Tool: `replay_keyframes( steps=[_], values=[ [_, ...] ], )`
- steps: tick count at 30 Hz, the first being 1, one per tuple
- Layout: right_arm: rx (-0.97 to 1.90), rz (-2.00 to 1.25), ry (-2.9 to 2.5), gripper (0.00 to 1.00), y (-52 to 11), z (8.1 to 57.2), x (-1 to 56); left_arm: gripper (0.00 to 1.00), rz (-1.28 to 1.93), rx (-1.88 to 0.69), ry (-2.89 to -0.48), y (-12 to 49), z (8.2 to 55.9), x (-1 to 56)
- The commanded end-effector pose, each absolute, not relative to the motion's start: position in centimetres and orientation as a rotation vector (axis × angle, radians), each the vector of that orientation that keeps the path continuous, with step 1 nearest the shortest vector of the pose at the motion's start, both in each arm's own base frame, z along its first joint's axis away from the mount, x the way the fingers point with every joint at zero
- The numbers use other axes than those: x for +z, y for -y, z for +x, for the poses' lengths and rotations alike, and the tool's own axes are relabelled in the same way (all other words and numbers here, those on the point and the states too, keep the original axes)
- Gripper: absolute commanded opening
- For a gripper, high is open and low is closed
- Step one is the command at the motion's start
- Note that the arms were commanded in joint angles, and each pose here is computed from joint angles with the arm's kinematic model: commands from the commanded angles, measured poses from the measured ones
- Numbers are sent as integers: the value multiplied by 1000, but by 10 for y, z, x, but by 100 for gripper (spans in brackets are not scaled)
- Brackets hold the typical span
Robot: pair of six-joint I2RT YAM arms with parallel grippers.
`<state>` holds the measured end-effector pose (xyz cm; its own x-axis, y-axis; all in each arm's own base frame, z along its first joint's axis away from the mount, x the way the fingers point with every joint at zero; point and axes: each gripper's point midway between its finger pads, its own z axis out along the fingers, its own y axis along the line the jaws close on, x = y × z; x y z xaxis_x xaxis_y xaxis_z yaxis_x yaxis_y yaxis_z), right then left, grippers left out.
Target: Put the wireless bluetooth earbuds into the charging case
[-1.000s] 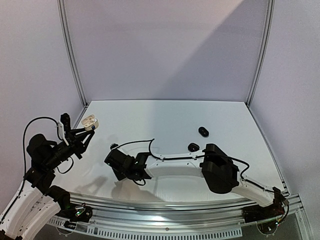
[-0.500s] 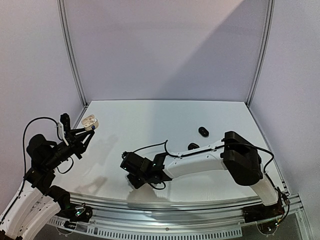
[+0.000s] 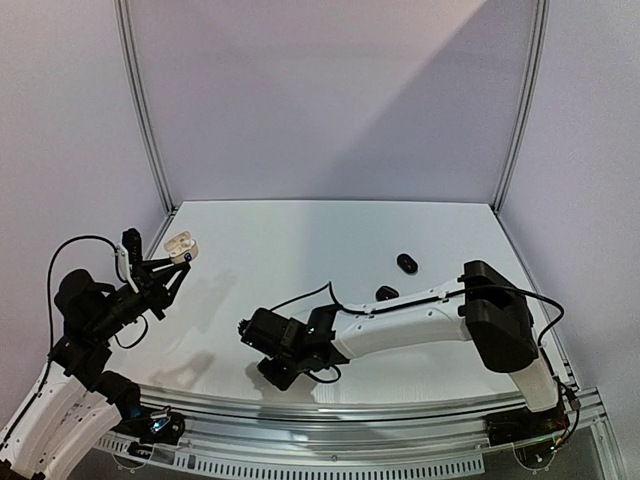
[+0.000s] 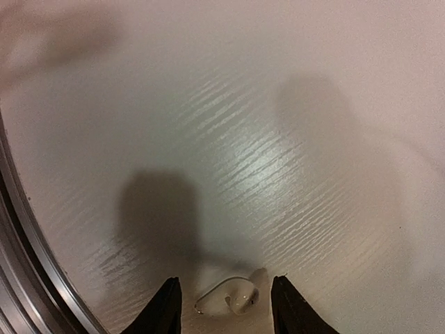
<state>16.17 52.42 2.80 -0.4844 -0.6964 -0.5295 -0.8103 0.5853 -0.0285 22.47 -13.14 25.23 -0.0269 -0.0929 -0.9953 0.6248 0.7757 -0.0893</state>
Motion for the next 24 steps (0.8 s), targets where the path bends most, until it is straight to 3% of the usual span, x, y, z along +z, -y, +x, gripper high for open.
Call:
replay_keyframes(
  steps=[1,4,11,16,24],
  values=[
    [308,-1156,-2279,46,-536,169,69,0,451,-612,-1494,131,224,250],
    [296,-1087,-2290,41,-535,175,78,0,450,-612,-1495,131,224,250],
    [544,-1125,-2421,12,-557,141,64,0,451,-614,-1489,131,224,250],
    [427,-1123,-2535,6,-546,139,23,0,453,-613,-1488,131,223,251],
    [304,-1082,-2587,2,-528,147,4,0,452,-612,-1485,131,223,251]
  ],
)
